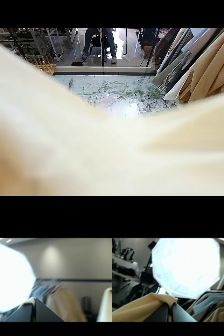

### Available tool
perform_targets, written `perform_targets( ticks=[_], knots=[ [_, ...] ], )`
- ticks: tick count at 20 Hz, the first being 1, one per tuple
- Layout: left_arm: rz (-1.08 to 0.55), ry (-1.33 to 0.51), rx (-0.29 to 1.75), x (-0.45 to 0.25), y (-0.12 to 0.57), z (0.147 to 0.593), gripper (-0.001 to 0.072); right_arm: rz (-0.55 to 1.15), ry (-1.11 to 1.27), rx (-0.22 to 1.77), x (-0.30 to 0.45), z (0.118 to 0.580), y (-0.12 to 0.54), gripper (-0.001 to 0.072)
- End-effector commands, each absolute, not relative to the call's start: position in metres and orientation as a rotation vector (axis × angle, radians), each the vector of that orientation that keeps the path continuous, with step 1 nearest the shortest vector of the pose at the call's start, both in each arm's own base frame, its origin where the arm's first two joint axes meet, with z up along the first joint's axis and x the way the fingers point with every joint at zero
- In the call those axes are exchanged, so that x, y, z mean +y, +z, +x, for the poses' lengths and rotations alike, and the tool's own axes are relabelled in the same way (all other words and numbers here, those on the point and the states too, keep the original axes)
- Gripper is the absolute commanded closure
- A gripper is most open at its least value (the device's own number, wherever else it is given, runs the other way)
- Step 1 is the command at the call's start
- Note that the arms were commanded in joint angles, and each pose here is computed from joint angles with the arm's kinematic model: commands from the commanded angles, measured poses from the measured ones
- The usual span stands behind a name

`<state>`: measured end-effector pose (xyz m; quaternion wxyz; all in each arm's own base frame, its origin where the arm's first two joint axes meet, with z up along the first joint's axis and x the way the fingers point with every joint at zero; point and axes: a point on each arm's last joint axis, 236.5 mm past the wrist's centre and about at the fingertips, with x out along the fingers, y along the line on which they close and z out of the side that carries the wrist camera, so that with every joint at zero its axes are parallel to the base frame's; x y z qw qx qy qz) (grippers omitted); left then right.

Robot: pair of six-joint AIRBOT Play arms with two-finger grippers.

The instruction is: Fold the clothes and pants, and hang the long-sleeved shirts on hangers.

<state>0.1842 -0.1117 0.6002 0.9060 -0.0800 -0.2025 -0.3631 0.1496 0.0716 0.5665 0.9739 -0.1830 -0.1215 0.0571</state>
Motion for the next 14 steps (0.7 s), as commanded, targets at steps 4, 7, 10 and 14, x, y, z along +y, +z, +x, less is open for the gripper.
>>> perform_targets(
  ticks=[4,7,10,14],
  knots=[
    [-0.384,-0.504,0.125,-0.017,0.403,0.317,0.0703,0.045,0.471,0.287,0.058,0.318,0.398,0.0697],
    [-0.587,-0.352,0.298,0.009,0.253,0.392,0.0702,0.162,0.485,0.564,0.055,0.400,0.261,0.0697],
    [-0.639,-0.050,0.399,0.055,0.118,0.457,0.0703,0.129,0.380,0.688,0.062,0.486,0.132,0.0697],
    [-0.678,-0.077,0.567,0.054,0.026,0.540,0.0703,0.137,0.246,0.642,0.058,0.592,0.037,0.0696]
  ],
)
